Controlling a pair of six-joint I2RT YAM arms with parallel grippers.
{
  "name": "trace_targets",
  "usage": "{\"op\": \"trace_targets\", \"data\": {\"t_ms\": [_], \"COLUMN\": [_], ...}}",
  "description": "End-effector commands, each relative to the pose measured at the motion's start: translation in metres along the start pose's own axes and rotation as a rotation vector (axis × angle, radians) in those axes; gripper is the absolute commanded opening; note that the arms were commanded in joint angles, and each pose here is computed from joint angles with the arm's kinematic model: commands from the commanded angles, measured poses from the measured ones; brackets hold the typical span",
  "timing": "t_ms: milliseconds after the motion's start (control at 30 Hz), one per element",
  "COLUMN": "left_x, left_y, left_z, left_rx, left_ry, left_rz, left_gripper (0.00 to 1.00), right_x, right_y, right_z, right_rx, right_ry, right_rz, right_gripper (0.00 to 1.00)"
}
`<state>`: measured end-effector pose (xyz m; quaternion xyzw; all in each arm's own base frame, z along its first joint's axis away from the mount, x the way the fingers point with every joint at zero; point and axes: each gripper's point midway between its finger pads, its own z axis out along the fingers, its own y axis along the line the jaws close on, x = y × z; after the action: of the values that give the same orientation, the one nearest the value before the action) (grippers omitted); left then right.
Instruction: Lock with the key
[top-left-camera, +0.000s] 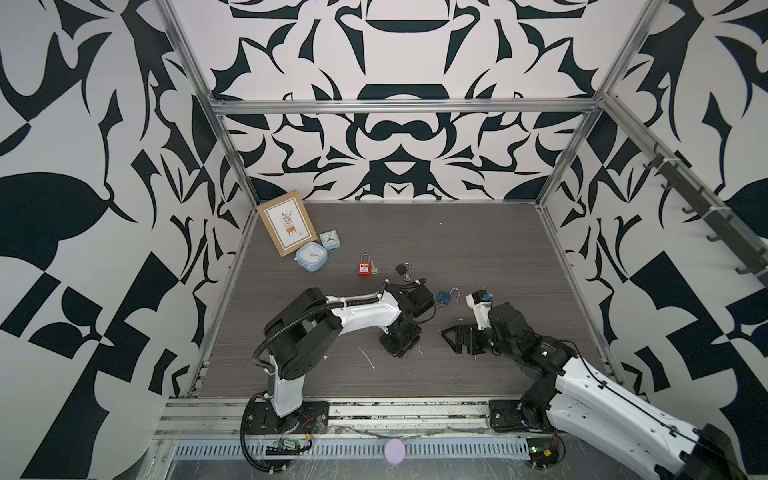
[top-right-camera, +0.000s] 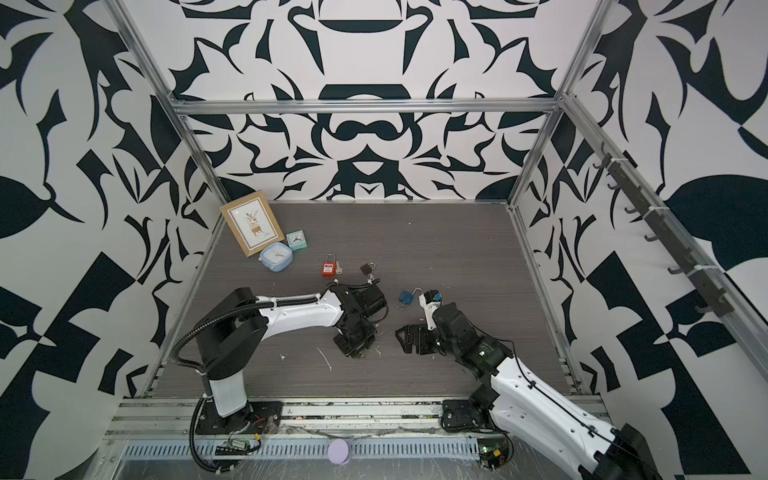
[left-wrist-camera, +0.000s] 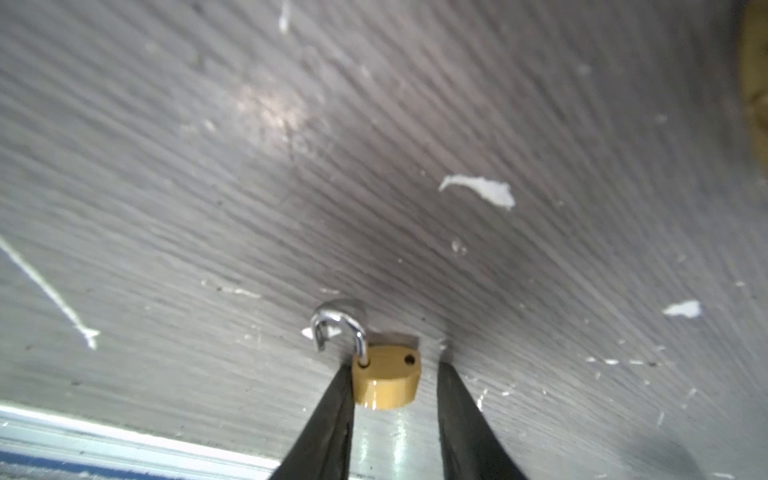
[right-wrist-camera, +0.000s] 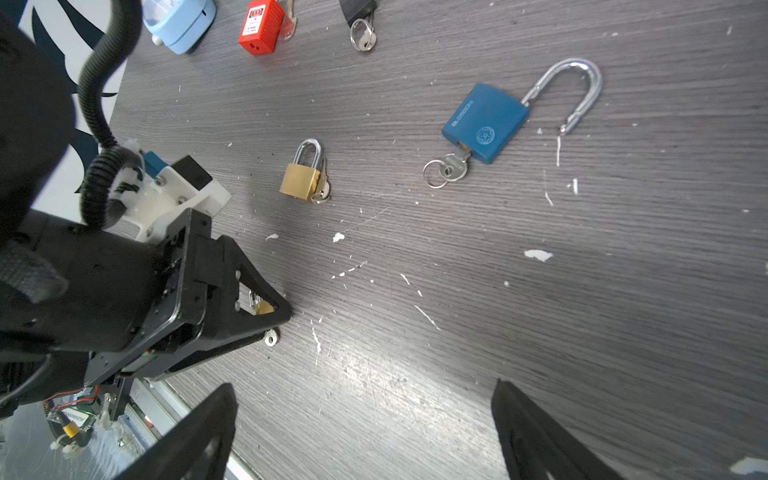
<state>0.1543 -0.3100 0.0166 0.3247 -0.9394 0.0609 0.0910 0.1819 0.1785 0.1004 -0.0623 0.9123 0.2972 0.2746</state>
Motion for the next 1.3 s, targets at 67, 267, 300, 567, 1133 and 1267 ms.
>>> {"op": "trace_targets", "data": {"t_ms": [67, 267, 300, 567, 1133, 1267], "left_x": [-0.017, -0.019, -0.019, -0.024, -0.035, -0.037], "left_y": [0.012, 0.012, 0.011, 0.011, -0.047, -0.047], "left_z": [0.016, 0.015, 0.015, 0.012, -0.093, -0.126], "left_rx": [-0.069, -0.073, -0.073, -0.075, 0.162, 0.211], "left_ry": [-0.059, -0.063, -0.063, -0.076, -0.364, -0.509], "left_rz": [-0.015, -0.015, -0.015, -0.004, 0.895, 1.167], "left_gripper": [0.36, 0.29, 0.28, 0.17, 0.00, 0.00], "right_x": [-0.019, -0.019, -0.019, -0.021, -0.089, -0.114], "right_y": [0.010, 0.011, 0.011, 0.010, 0.021, 0.036], "right_z": [-0.004, -0.006, -0.006, -0.007, -0.065, -0.085], "right_rx": [-0.017, -0.019, -0.019, -0.015, 0.058, 0.053], "right_ry": [-0.054, -0.056, -0.057, -0.064, -0.363, -0.432], "right_rz": [-0.018, -0.022, -0.021, -0.021, -0.043, -0.064], "right_gripper": [0.97, 0.97, 0.97, 0.97, 0.96, 0.96]}}
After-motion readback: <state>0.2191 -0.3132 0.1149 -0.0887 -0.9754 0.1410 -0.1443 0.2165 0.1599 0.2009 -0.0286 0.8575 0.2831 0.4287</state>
